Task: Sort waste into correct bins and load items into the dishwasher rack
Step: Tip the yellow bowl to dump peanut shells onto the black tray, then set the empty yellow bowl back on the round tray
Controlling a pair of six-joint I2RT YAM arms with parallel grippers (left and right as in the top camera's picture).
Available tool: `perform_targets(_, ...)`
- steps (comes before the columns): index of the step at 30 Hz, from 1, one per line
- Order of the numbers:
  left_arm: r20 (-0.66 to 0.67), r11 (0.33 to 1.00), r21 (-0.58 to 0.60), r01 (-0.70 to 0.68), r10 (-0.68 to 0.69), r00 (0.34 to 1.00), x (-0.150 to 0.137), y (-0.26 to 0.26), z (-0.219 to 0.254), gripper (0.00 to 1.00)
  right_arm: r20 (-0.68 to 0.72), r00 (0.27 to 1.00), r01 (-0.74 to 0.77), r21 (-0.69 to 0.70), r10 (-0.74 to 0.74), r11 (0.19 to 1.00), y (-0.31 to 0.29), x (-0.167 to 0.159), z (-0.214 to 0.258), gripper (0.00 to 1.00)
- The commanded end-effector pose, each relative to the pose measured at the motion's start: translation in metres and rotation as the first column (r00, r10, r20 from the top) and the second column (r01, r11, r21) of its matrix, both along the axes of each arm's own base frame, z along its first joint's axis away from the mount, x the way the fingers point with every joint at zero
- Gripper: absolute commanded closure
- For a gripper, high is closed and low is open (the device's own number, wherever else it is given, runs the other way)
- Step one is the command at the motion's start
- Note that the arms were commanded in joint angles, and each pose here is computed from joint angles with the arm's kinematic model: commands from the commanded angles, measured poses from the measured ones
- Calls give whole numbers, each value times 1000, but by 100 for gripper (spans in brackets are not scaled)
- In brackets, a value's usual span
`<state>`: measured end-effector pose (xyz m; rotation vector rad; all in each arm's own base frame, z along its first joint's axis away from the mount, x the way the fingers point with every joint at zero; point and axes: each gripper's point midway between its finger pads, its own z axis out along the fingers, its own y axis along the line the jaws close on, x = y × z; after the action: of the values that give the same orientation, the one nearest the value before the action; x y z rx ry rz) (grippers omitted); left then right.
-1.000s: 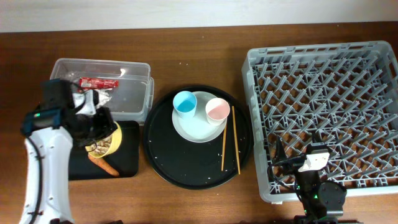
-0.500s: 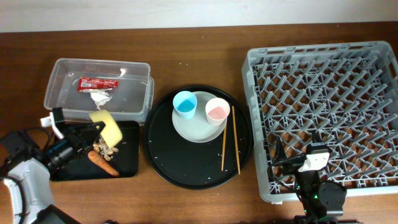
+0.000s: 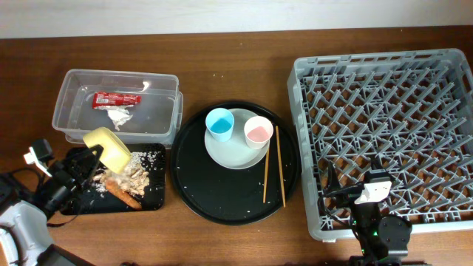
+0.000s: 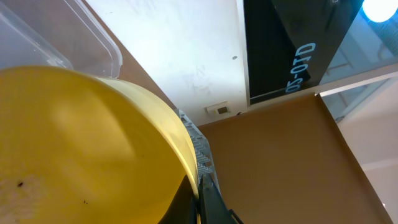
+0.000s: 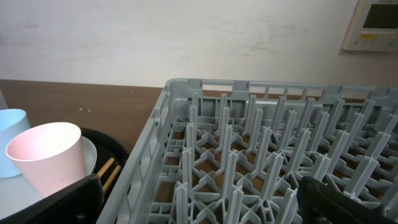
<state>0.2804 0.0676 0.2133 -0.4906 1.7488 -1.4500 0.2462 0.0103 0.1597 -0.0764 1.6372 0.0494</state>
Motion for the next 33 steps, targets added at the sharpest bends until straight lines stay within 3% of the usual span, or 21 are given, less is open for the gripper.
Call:
perform_targets(1, 28, 1000, -16, 1, -1, 1000, -3, -2, 5, 100, -6, 1000, -2, 4, 2, 1000, 0, 0, -3, 2)
perform_targets(3, 40, 1000, 3, 1, -1, 999, -2, -1, 5, 100, -6, 1000, -1, 4, 1, 1000, 0, 0, -3, 2)
perform_targets(7, -18, 997, -72, 0, -1, 1000, -7, -7, 4, 100, -6, 1000, -2, 4, 2, 1000, 0, 0, -3, 2)
perform_targets(11, 52, 1000, 17, 17, -18, 998, -4, -9, 4, 100, -6, 1000, -2, 4, 2, 1000, 0, 0, -3, 2)
perform_targets(15, 57, 999, 23, 44, -45, 997, -2, -16, 4, 100, -6, 1000, -2, 4, 2, 1000, 0, 0, -3, 2)
perform_targets(18, -74, 993, 81, 89, -83, 994, 5, -27, -13, 100, -6, 1000, -2, 4, 2, 1000, 0, 0, -3, 2)
perform_targets(23, -285, 921, 264, 288, -211, 935, 31, -93, -23, 100, -6, 1000, -2, 4, 2, 1000, 0, 0, -3, 2)
perform_targets(26, -365, 846, 401, 352, -204, 908, 40, -140, -35, 100, -6, 1000, -1, 4, 1, 1000, 0, 0, -3, 2)
perform_targets(30, -485, 592, 653, 473, -154, 861, 14, -208, -77, 100, -6, 1000, -1, 4, 1, 1000, 0, 0, -3, 2)
perform_targets(33, -481, 429, 770, 472, -96, 871, -5, -236, -92, 100, -6, 1000, -2, 4, 2, 1000, 0, 0, -3, 1)
